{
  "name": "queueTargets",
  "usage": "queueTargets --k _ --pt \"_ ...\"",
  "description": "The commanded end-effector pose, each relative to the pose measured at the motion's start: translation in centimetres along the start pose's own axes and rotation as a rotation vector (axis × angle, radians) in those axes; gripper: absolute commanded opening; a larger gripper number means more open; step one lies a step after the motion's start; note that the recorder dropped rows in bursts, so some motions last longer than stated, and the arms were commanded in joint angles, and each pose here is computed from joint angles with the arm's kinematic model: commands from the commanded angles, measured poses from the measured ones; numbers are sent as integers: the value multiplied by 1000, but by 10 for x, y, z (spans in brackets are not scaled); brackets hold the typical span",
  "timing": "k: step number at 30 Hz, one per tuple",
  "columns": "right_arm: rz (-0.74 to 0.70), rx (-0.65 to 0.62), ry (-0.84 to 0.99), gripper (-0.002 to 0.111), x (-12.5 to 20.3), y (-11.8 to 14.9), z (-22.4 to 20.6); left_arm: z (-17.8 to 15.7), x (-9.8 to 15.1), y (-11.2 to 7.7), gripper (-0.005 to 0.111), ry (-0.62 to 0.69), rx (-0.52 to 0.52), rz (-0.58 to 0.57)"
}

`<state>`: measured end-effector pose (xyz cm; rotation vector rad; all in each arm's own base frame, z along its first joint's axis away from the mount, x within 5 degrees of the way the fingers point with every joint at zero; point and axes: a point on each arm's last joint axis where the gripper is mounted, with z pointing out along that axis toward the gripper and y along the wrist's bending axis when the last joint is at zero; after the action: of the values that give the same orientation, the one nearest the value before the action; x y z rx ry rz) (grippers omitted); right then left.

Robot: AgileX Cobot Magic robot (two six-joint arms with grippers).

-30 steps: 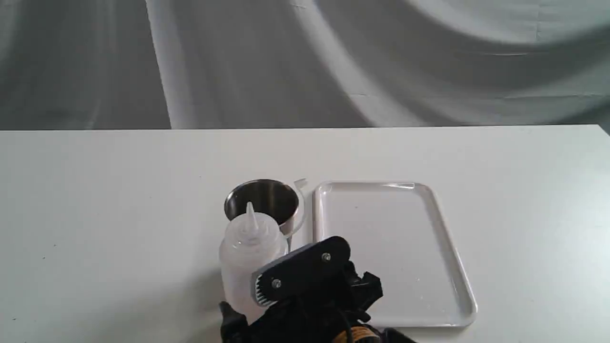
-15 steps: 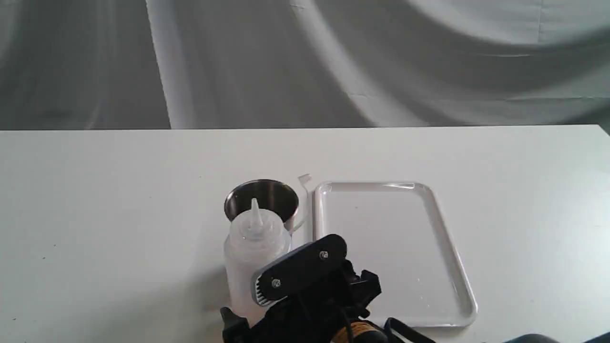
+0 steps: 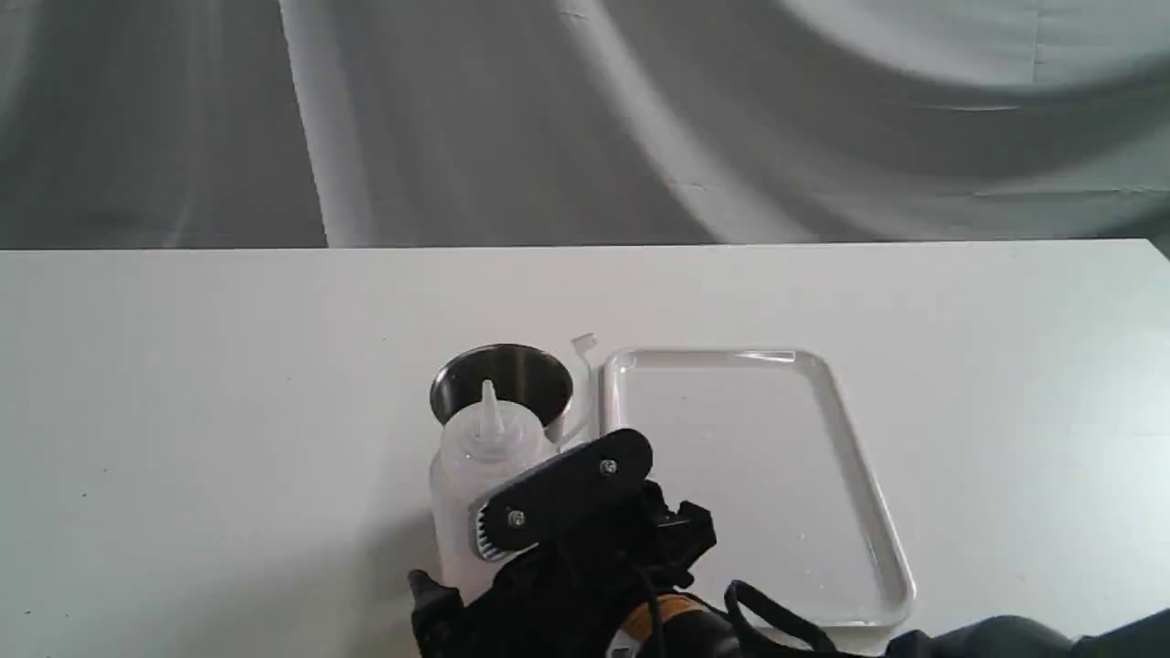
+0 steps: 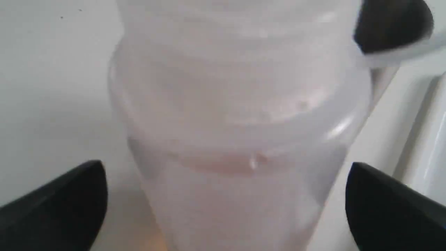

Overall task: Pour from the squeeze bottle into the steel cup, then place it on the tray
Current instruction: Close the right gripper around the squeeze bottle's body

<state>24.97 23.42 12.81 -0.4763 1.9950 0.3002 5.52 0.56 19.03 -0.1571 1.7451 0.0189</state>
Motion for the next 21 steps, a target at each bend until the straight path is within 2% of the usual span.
queueTargets --k 1,7,12,21 --pt "8 -12 0 90 -8 3 5 1 2 0 8 9 5 -5" --pt "42 -4 43 90 -6 3 6 1 2 0 8 9 5 -5" --pt "24 9 104 90 15 3 16 1 2 0 8 9 5 -5" --pt "37 21 44 90 6 3 16 1 2 0 8 9 5 -5"
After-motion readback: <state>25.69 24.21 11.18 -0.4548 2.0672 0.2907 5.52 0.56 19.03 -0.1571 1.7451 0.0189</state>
